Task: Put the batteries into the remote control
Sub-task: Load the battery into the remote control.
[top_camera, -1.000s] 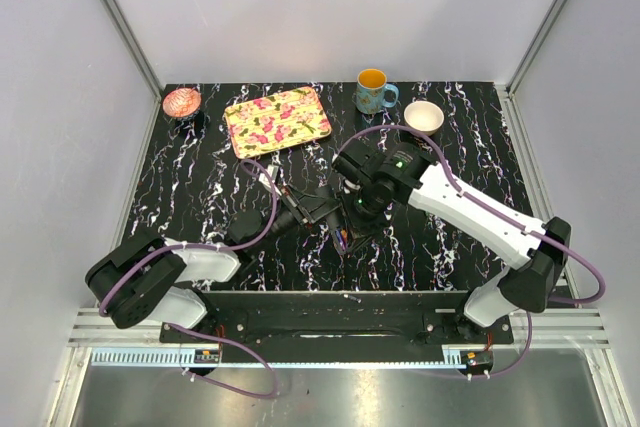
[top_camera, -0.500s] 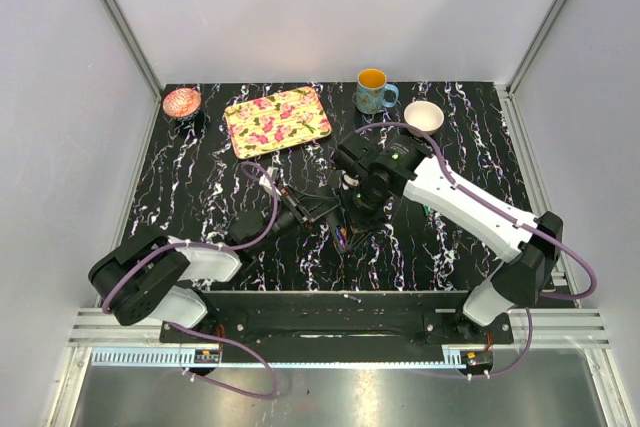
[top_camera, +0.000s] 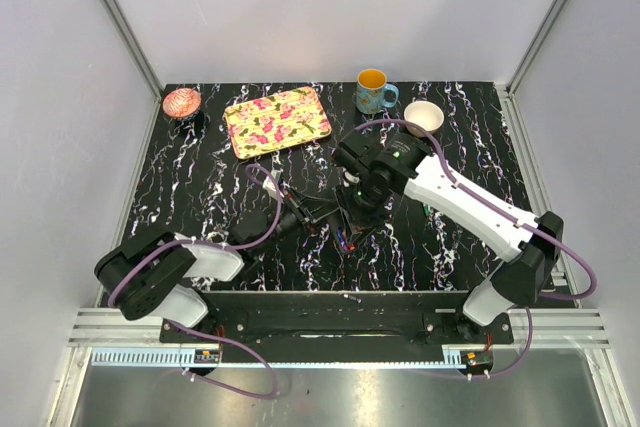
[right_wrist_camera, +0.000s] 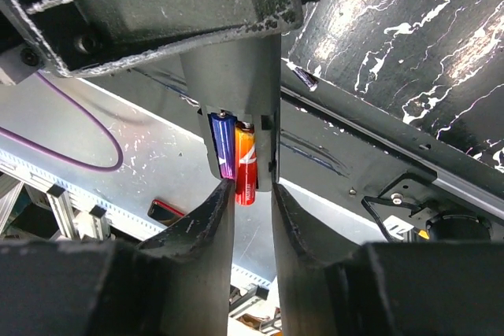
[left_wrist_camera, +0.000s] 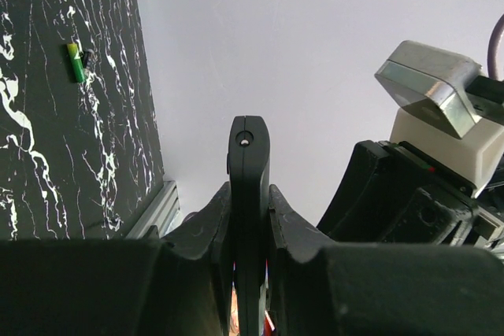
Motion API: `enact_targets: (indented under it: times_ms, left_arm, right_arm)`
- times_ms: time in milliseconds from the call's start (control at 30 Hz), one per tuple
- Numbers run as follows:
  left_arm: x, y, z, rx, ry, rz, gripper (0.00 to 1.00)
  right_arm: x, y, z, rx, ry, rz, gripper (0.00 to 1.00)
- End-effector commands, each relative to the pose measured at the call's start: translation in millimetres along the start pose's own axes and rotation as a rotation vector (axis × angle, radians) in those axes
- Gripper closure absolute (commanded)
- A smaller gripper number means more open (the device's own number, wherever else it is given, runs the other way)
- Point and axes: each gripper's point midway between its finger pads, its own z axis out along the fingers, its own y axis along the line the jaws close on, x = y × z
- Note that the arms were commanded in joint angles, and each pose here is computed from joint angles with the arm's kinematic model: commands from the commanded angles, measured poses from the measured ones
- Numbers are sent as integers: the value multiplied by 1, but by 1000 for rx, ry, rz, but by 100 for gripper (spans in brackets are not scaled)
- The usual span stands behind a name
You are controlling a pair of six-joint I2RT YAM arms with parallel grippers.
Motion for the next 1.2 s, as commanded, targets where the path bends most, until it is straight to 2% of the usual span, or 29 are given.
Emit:
enact_targets:
  times_ms: [0,200,300,400,467,500,533,567,600,633,667,733,833,1033,1167]
  left_arm:
    - [-3,-85,-10,347,-24,15,100]
    - [-3,-79,-7,333,-24,5,100]
    - [-3,-78,-7,330,-23,0,100]
    - [-3,-81,-8,339,-13,-8,100]
    - [-1,-82,-9,346,6,-7,100]
    - [0,-84,-9,351,17,-12,100]
    - [2,-84,-10,350,34,-11,100]
    - [4,-84,-10,351,43,-13,100]
    - [4,-85,-10,351,50,-20,100]
    - [6,-85,-11,350,64,-19,100]
    - [7,-86,-12,351,69,-17,100]
    - [10,-85,-12,337,85,-14,100]
    - [13,-83,-11,313,101,-2,100]
    - [17,-93,-9,319,128,33,100]
    - [18,-97,-5,319,139,34,100]
  right_arm:
    - [-13,2,-13,-4,-59,-15,64]
    - [-18,9,-25,-30,-99,-14,56]
    - [-22,12,-37,-44,-145,-19,56]
    - [-34,9,-57,-42,-283,-25,56]
    - [-51,8,-79,-64,-466,-22,55]
    - [-48,-1,-65,-49,-478,-8,55]
    - [-67,2,-72,-75,-606,2,55]
    - [-65,0,-90,-121,-706,1,52]
    - [-57,-13,-64,-106,-697,10,49]
    - [-71,-8,-75,-162,-816,16,45]
    - [-59,-19,-70,-186,-855,52,31]
    - [-62,-16,-83,-261,-962,55,22]
    - [-46,-10,-83,-362,-988,-10,13]
    - [-22,13,-74,-564,-967,-127,7]
    - [-17,20,-63,-625,-943,-150,6]
